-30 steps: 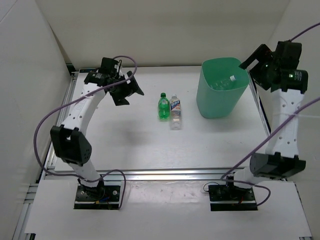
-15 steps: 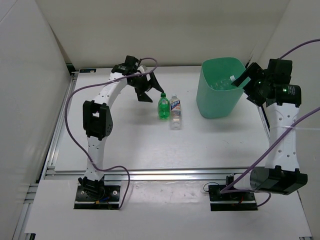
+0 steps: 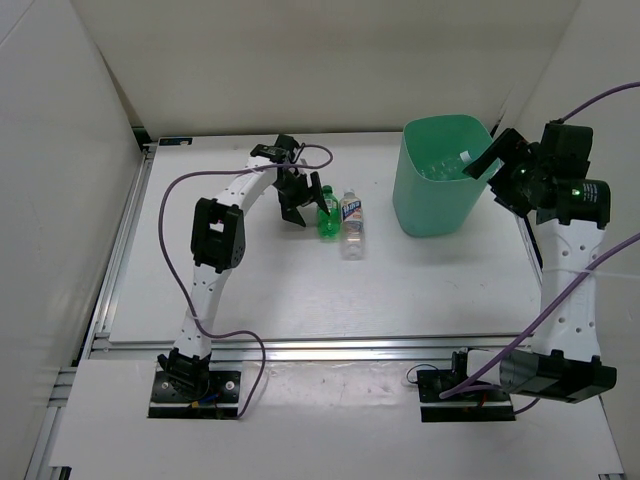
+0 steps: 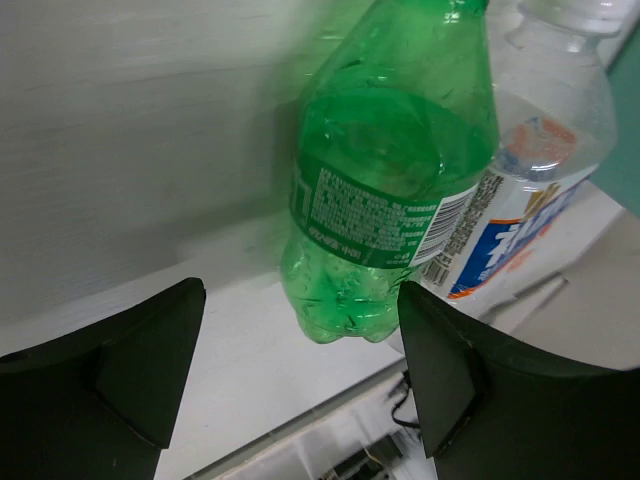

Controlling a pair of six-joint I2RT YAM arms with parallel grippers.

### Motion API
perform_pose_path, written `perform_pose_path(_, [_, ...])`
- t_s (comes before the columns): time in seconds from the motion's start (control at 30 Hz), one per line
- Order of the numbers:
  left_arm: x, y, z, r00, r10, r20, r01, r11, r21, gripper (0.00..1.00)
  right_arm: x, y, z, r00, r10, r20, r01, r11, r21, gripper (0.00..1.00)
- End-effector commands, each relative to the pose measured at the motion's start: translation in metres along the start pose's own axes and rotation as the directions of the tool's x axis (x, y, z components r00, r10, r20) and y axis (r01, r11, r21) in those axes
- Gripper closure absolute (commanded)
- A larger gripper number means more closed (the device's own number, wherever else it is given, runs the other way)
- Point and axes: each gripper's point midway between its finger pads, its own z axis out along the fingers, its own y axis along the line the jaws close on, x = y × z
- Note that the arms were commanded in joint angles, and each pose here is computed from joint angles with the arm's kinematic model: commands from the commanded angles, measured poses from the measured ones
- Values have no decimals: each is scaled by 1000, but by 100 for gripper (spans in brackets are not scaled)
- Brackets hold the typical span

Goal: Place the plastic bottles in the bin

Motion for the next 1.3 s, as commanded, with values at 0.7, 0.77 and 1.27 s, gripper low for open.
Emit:
perform_pose_path(0.7, [-32,-54,-12,978,95,186,-117,987,111,0,19,-3,-25,999,-50,-22,49,999,-23,0])
perform_pose_path(0.77, [-32,-51,-7,981,81,176,-101,989,108,0,19,-3,-25,999,-50,-22,49,999,-23,0])
perform_pose_path(1.27, [-22,-42,36,998,29,56,-39,983,178,11,24,-1,-29,998,-60,-26,59,997,-44,0])
